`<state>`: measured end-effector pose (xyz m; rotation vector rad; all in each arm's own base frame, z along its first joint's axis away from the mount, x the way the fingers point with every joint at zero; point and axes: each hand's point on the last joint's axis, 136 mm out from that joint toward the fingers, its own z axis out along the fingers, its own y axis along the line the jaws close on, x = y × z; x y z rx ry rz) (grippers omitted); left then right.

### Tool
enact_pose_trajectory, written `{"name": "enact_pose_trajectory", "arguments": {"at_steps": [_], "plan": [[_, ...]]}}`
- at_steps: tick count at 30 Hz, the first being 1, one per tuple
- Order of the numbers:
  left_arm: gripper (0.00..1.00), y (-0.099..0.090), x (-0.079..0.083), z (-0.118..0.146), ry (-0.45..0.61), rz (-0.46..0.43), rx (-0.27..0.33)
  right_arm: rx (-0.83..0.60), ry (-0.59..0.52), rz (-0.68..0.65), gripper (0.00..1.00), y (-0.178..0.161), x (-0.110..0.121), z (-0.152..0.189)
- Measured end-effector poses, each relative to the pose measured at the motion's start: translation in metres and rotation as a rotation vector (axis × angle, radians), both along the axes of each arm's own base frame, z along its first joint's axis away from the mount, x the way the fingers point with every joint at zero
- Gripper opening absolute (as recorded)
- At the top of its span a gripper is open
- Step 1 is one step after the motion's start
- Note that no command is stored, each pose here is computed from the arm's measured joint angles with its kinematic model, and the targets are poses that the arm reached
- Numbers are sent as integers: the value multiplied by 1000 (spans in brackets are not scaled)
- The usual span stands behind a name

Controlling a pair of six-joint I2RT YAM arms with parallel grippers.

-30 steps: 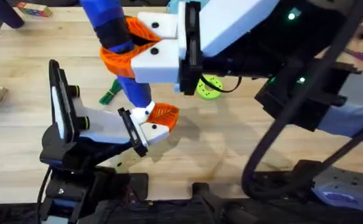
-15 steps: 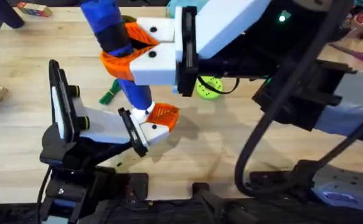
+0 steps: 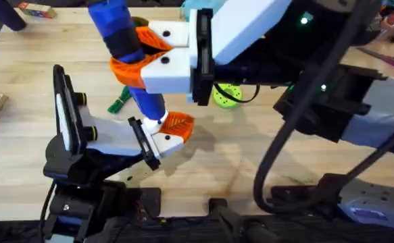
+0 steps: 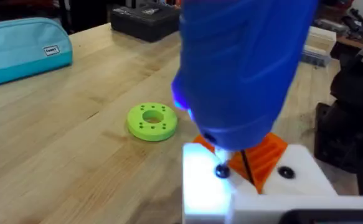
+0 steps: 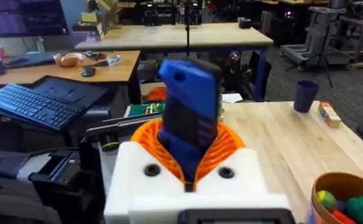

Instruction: Pick up the gripper from the table and insert it into the empty holder that is missing its gripper. Then pick up a screw, insert it into the mounting hole, and use the screwdriver to tighten it. Finally, clean up the table by picking up the vegetable and placing it into the bucket.

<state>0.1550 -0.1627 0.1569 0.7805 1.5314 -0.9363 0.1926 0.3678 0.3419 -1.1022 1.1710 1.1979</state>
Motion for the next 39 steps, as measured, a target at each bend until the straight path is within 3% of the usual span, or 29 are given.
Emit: {"name": "enact_pose_trajectory", "arguments": {"at_steps": [25, 39], "plan": [[7, 0, 0, 0, 0, 0, 0, 20, -18, 0, 46, 6, 3, 0], [7, 0, 0, 0, 1, 0, 0, 45, -2, -17, 46, -7, 10, 12]]}}
